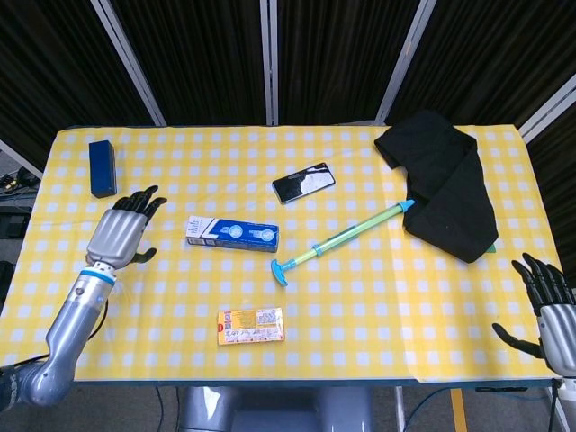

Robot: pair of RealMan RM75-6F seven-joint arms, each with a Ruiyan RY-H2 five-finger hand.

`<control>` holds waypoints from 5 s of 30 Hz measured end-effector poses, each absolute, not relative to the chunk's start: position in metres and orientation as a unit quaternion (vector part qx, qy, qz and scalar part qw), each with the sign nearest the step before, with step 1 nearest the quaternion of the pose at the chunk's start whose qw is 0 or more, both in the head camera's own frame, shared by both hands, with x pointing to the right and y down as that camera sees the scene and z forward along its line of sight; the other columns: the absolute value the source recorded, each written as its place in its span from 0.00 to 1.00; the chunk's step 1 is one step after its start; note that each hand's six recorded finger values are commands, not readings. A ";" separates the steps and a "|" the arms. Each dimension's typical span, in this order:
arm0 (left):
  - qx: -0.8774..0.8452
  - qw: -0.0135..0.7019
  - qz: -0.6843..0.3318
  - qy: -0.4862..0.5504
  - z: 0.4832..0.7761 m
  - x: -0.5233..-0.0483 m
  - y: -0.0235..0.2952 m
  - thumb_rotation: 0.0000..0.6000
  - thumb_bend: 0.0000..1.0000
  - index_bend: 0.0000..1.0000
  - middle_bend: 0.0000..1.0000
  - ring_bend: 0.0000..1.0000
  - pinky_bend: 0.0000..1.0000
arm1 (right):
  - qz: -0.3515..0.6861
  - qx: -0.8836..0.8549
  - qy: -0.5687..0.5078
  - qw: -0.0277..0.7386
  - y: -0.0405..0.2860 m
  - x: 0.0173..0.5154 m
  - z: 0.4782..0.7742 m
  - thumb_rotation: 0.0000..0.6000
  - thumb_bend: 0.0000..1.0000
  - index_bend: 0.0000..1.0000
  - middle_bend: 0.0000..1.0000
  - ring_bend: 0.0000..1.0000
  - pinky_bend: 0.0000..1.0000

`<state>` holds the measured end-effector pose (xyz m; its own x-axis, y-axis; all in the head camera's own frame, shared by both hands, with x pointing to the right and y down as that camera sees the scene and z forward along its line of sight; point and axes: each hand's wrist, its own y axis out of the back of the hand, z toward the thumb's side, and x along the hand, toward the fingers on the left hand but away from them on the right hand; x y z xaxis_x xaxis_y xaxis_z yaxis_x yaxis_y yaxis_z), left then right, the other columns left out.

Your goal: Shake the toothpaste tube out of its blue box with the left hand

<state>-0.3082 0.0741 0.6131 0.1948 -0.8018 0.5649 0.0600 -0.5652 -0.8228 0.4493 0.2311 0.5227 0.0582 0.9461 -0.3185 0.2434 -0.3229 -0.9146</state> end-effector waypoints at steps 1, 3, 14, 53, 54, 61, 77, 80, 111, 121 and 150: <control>-0.678 0.372 -0.576 0.266 0.617 -0.302 0.069 1.00 0.24 0.13 0.01 0.08 0.17 | 0.504 -0.639 -0.467 0.347 0.231 0.450 0.523 1.00 0.07 0.08 0.00 0.00 0.00; -0.684 0.364 -0.583 0.244 0.625 -0.285 0.059 1.00 0.18 0.12 0.01 0.08 0.16 | 0.505 -0.638 -0.468 0.343 0.230 0.453 0.524 1.00 0.07 0.08 0.00 0.00 0.00; -0.696 0.367 -0.595 0.161 0.665 -0.195 0.030 1.00 0.07 0.14 0.02 0.09 0.17 | 0.512 -0.636 -0.478 0.324 0.224 0.465 0.530 1.00 0.07 0.08 0.00 0.00 0.00; -0.684 0.394 -0.606 0.102 0.736 -0.116 0.051 1.00 0.44 0.47 0.32 0.34 0.38 | 0.504 -0.630 -0.502 0.313 0.218 0.479 0.527 1.00 0.07 0.08 0.00 0.00 0.00; -0.683 0.396 -0.604 0.104 0.736 -0.116 0.051 1.00 0.46 0.49 0.34 0.36 0.39 | 0.503 -0.630 -0.503 0.313 0.218 0.479 0.527 1.00 0.07 0.08 0.00 0.00 0.00; -0.679 0.414 -0.595 0.116 0.732 -0.115 0.052 1.00 0.48 0.52 0.36 0.37 0.40 | 0.500 -0.629 -0.505 0.314 0.218 0.479 0.525 1.00 0.07 0.08 0.00 0.00 0.00; -0.684 0.437 -0.559 0.172 0.660 -0.117 0.024 1.00 0.48 0.52 0.36 0.37 0.40 | 0.500 -0.626 -0.504 0.324 0.219 0.477 0.521 1.00 0.07 0.08 0.00 0.00 0.00; -0.689 0.433 -0.547 0.196 0.643 -0.114 0.016 1.00 0.48 0.52 0.36 0.37 0.40 | 0.499 -0.626 -0.504 0.324 0.219 0.477 0.521 1.00 0.07 0.08 0.00 0.00 0.00; -0.750 0.389 -0.370 0.387 0.567 -0.081 -0.009 1.00 0.46 0.47 0.30 0.34 0.38 | 0.503 -0.624 -0.500 0.326 0.220 0.475 0.523 1.00 0.07 0.08 0.00 0.00 0.00; -0.751 0.389 -0.352 0.400 0.557 -0.083 -0.012 1.00 0.46 0.48 0.30 0.34 0.38 | 0.503 -0.625 -0.500 0.326 0.220 0.474 0.523 1.00 0.07 0.08 0.00 0.00 0.00; -0.739 0.384 -0.511 0.214 0.625 -0.120 0.048 1.00 0.23 0.16 0.00 0.03 0.15 | 0.499 -0.630 -0.494 0.331 0.222 0.468 0.520 1.00 0.07 0.08 0.00 0.00 0.00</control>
<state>-0.1198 0.0483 0.6255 0.3870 -0.7088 0.5897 0.0762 -0.6128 -0.7866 0.4680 0.2221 0.5202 0.0137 0.9531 -0.3022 0.2929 -0.2928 -0.9102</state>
